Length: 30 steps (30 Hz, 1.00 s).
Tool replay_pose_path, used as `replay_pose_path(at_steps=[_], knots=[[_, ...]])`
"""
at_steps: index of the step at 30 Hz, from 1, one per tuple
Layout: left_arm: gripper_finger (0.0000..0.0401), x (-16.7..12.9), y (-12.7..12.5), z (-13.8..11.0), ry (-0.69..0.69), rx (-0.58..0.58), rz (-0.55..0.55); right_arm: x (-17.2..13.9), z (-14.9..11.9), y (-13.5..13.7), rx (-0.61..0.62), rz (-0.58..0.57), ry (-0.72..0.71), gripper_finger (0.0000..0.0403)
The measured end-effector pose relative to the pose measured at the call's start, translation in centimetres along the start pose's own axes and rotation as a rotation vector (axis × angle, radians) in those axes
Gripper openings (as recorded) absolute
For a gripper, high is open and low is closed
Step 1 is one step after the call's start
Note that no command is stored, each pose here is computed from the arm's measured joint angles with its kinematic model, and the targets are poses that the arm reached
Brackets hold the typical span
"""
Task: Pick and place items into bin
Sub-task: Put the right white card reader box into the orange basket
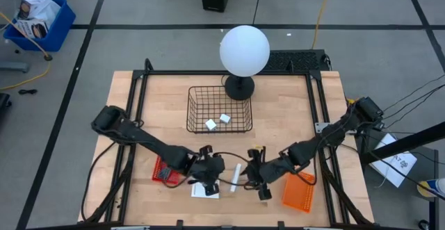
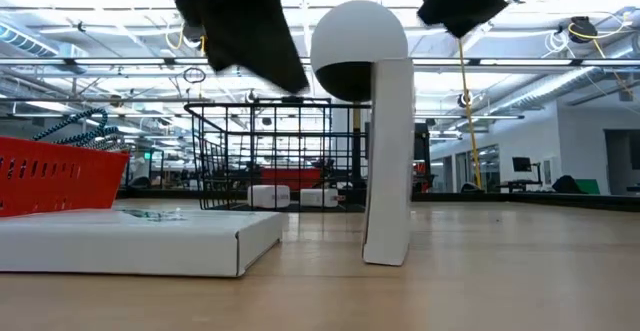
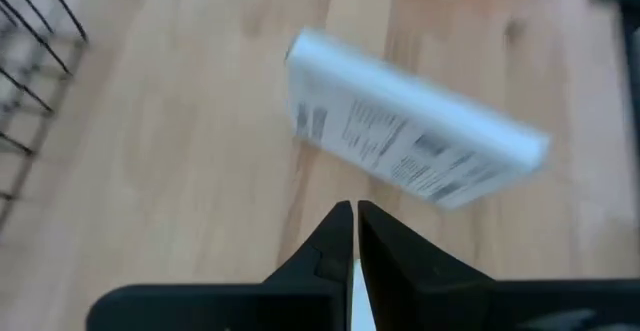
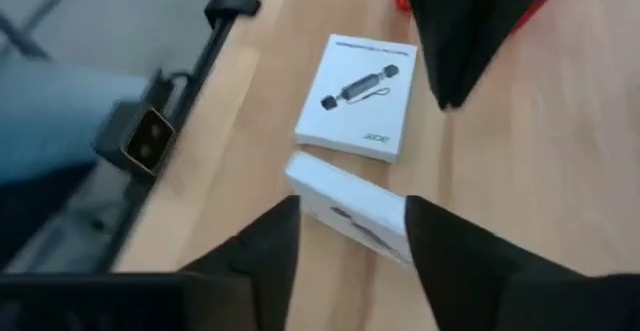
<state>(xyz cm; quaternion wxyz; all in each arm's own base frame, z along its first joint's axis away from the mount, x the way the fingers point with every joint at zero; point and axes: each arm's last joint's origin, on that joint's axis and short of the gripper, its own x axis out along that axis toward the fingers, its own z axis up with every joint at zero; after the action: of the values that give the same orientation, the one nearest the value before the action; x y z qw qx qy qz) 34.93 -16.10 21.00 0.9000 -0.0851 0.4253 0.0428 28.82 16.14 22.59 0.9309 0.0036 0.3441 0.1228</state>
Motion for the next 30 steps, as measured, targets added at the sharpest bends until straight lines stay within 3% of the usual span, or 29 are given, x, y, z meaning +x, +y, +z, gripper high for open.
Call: replay_pose_path(at_steps=[5,9,21,30], knots=[[0.0024,-2.8,-1.8,0.4,-0.145,0.053,0.0,0.2,0.2,-1.1,-0.158,0.027,0.018,0.0226],[0.0024,-4.3,-3.0,0.3,-0.196,0.093,-0.049,0.3,0.2,-2.1,-0.267,0.009,0.033,0.0243],[0.0024,-5.3,-3.8,-0.1,-0.211,0.128,-0.072,1.2,0.2,-4.8,-0.339,0.006,0.071,0.0232],[0.0024,-5.3,-3.8,-0.1,-0.213,0.12,-0.073,4.1,-1.4,-5.1,-0.415,0.028,0.154,0.0231]])
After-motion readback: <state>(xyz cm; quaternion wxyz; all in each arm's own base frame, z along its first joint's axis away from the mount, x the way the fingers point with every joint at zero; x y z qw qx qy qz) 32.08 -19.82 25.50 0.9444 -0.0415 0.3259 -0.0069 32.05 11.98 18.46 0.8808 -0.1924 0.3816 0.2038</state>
